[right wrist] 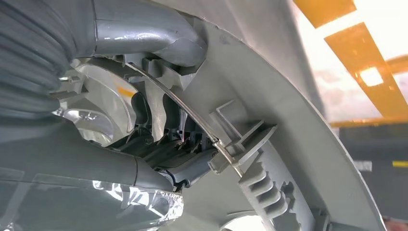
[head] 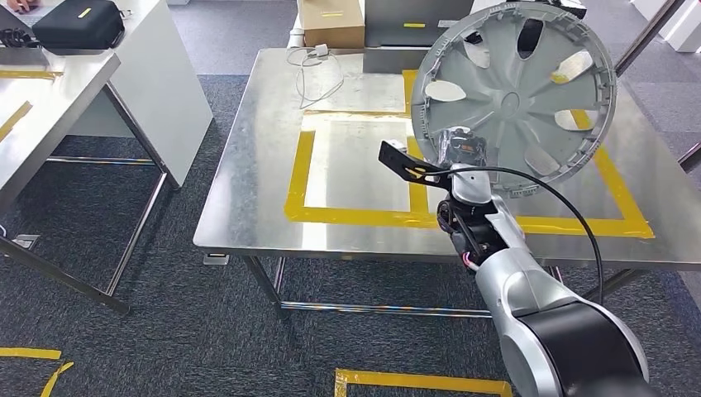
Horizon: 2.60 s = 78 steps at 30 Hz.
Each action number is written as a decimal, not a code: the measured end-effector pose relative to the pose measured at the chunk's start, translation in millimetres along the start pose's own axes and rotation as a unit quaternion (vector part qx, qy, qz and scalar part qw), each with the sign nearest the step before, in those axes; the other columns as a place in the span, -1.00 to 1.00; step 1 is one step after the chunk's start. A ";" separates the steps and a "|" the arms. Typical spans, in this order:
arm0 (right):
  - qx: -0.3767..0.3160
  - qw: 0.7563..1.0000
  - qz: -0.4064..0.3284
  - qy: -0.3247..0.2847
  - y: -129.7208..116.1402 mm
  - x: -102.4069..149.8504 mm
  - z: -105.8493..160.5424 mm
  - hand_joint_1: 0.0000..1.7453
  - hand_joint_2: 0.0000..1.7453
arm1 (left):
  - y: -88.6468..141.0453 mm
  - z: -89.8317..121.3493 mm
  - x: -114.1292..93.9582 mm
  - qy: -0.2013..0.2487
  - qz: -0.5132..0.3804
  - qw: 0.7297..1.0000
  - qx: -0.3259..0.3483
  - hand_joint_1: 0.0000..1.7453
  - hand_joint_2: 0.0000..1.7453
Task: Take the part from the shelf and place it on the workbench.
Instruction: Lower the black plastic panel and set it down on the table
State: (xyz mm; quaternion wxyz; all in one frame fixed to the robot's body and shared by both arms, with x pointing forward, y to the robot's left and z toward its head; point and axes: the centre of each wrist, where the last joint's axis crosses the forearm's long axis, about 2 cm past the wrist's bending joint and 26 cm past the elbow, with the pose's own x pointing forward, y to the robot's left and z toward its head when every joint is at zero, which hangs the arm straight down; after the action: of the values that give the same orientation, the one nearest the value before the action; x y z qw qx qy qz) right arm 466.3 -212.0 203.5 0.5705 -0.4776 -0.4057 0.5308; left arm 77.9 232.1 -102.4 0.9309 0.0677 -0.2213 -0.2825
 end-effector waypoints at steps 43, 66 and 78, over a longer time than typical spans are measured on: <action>-0.171 0.963 -0.204 -0.048 -23.1 -23.2 -5.4 -1.00 -1.00 | 0.8 4.7 -21.4 0.002 0.047 0.997 0.055 -1.00 -1.00; -0.729 0.539 -0.344 -0.242 -43.0 -108.8 198.0 -1.00 -1.00 | -11.5 8.6 -24.7 -0.017 0.126 0.991 0.048 -1.00 -1.00; -0.779 0.545 -0.198 -0.240 -51.4 -85.4 284.1 -1.00 -1.00 | -6.0 6.2 -20.8 -0.007 0.122 0.991 0.056 -1.00 -1.00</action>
State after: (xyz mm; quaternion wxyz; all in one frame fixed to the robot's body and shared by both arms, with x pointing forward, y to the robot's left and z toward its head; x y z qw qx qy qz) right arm 192.8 -263.4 318.3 -0.0532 -0.4970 -0.8657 -0.0250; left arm 56.7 238.6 -106.2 0.9516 0.0902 -0.2497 -0.1544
